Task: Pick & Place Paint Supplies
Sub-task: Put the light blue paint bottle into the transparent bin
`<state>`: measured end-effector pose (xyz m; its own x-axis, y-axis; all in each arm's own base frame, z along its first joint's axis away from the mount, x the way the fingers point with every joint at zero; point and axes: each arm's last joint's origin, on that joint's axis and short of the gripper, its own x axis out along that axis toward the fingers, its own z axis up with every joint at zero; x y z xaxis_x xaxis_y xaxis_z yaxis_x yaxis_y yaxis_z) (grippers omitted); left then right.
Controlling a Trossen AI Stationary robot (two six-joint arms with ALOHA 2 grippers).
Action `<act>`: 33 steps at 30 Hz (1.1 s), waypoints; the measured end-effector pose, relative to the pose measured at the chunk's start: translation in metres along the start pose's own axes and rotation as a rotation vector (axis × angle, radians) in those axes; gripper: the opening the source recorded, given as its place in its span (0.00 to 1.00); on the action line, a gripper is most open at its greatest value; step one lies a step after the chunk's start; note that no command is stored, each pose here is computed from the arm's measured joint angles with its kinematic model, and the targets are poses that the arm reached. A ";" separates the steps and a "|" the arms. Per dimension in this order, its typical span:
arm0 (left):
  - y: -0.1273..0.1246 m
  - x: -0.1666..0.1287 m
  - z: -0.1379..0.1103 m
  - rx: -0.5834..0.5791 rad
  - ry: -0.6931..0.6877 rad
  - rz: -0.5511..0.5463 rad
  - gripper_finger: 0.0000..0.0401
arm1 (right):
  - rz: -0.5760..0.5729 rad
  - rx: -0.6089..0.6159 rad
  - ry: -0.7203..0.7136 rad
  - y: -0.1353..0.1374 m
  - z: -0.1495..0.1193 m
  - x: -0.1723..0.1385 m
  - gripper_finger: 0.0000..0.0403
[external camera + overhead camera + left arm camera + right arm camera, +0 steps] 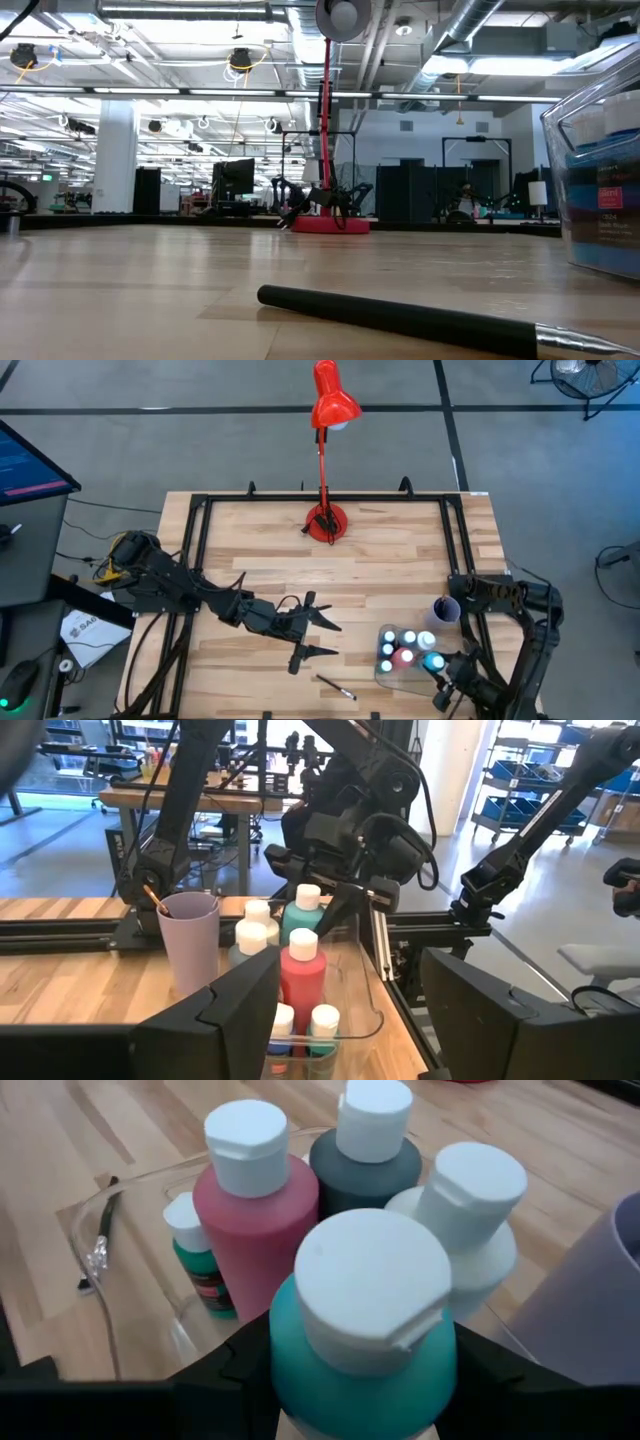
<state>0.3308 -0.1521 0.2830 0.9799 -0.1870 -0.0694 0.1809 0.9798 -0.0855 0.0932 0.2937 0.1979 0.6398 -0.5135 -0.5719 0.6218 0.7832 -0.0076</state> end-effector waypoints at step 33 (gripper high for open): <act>0.000 0.000 -0.001 0.005 0.010 -0.002 0.53 | -0.026 -0.010 0.008 0.014 0.007 0.037 0.44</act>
<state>0.3308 -0.1522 0.2822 0.9786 -0.1901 -0.0786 0.1838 0.9797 -0.0804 0.1286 0.2835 0.1827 0.6199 -0.5305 -0.5782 0.6332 0.7734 -0.0309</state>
